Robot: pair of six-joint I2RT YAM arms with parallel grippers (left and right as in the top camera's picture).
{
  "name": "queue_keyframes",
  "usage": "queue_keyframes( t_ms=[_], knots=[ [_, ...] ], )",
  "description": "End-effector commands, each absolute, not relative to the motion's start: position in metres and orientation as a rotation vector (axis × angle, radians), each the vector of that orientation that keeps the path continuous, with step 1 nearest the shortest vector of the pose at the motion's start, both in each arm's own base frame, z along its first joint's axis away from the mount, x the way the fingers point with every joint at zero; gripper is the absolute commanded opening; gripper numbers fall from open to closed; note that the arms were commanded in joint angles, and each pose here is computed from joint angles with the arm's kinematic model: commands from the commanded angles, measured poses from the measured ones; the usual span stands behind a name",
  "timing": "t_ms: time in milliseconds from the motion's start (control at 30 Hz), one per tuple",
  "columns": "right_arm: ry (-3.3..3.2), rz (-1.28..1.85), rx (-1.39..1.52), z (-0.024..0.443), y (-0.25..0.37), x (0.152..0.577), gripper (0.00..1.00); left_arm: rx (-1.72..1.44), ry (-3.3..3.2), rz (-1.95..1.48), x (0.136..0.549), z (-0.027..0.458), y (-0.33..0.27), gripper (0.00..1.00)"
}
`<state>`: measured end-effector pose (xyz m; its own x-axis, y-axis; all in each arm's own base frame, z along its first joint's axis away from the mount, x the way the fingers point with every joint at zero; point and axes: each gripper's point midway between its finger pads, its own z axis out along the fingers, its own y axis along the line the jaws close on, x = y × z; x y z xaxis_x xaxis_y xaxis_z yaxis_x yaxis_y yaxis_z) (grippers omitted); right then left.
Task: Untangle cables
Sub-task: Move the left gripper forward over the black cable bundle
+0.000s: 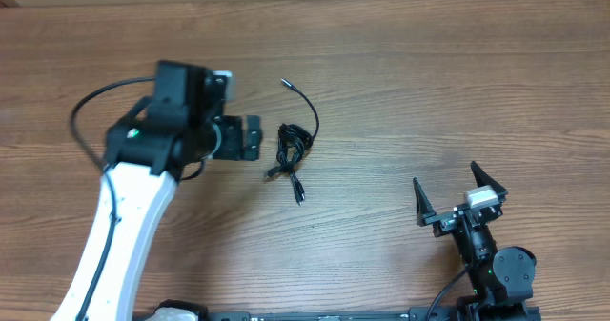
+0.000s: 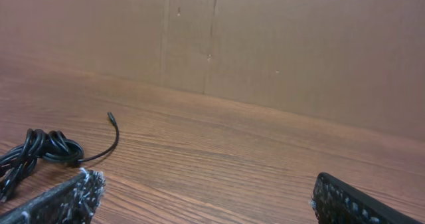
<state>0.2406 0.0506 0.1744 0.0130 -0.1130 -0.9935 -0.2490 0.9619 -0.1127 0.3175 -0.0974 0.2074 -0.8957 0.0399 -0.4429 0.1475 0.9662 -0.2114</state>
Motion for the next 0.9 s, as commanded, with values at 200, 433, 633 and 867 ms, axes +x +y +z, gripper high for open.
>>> queue_keyframes(
  t_ms=[200, 433, 633, 867],
  knots=[
    [1.557, 0.108, -0.296, 0.172, 0.052, 0.240, 1.00, 0.195, 2.747, -0.318, 0.353, 0.161, -0.123, 1.00],
    [1.557, 0.108, -0.296, 0.172, 0.052, 0.240, 1.00, 0.314, 2.851, -0.280, 0.358, 0.115, -0.126, 1.00],
    [1.557, 0.108, -0.296, 0.172, 0.052, 0.240, 1.00, 0.310, 2.936, -0.267, 0.361, 0.079, -0.126, 1.00],
    [1.557, 0.108, -0.296, 0.172, 0.052, 0.240, 1.00, -0.061, 2.978, -0.311, 0.373, 0.055, -0.130, 1.00]
  ],
)
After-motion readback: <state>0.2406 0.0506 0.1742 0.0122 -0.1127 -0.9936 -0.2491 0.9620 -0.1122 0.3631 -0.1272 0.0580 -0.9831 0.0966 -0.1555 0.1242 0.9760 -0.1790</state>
